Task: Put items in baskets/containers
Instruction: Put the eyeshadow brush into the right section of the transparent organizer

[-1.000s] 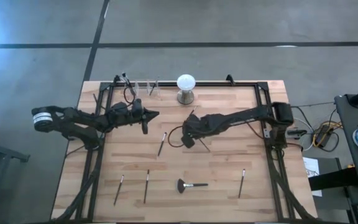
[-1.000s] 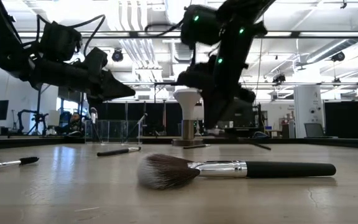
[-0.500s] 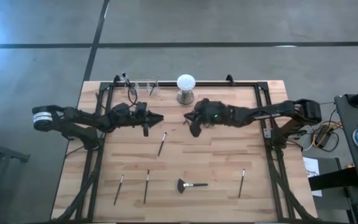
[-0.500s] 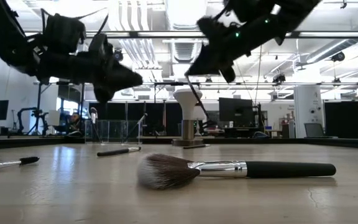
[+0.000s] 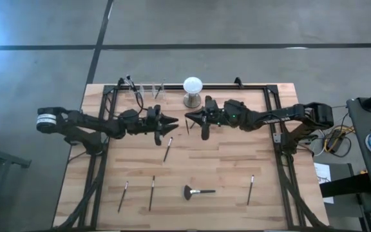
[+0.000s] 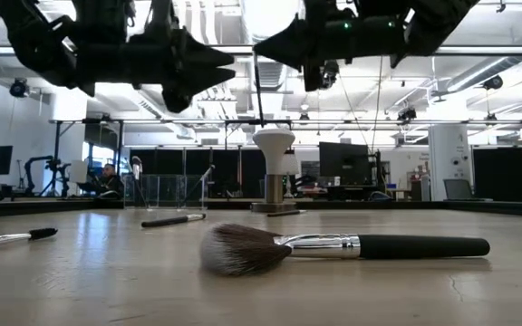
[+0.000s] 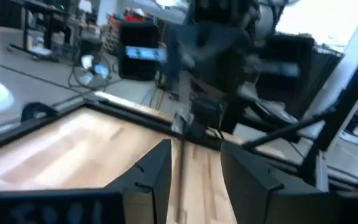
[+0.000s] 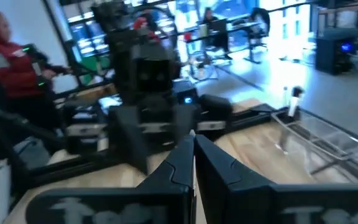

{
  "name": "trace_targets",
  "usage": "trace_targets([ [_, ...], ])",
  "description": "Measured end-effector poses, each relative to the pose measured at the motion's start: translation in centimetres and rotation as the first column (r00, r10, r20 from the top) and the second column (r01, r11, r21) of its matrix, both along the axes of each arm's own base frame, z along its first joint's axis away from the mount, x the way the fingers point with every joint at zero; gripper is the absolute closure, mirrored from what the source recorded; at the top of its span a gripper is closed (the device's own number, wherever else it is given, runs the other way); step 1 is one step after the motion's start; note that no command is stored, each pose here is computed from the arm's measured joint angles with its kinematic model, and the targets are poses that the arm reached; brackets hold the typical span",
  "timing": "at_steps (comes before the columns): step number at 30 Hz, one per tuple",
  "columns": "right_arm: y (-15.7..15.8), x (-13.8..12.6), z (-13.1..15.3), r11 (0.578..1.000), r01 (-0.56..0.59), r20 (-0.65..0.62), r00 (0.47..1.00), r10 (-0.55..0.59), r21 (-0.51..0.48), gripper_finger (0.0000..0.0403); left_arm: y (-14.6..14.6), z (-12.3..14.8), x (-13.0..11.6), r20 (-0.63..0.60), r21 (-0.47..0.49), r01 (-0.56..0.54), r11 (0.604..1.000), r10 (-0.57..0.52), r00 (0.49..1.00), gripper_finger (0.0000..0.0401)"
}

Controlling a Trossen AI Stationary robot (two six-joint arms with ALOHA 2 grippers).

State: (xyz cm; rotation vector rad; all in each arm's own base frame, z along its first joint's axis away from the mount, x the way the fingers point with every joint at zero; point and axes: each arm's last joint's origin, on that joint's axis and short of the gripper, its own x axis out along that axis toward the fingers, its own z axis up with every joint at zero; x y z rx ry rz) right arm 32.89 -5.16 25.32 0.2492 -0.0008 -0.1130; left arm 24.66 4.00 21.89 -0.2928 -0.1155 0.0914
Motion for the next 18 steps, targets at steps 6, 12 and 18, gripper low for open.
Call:
trace_targets([
  [6, 0.2, -0.1, 0.5, 0.998, -0.065, 0.037, 0.997, 0.066, -0.022, 0.0394, 0.0, 0.6, 1.1, 0.062, -0.028, 0.004, 1.000, -0.003, 0.998, 0.0270],
  [12, 0.2, -0.1, 0.7, 0.996, -0.069, 0.050, 0.996, 0.072, -0.053, 0.0394, -0.2, 1.3, 3.5, 0.071, -0.006, 0.023, 1.000, -0.022, 0.997, 0.0270],
  [18, 0.3, -0.1, 0.7, 0.994, -0.085, 0.056, 0.994, 0.089, -0.066, 0.0394, 0.0, 1.5, 4.9, 0.069, 0.023, 0.013, 1.000, -0.015, 0.997, 0.0277],
])
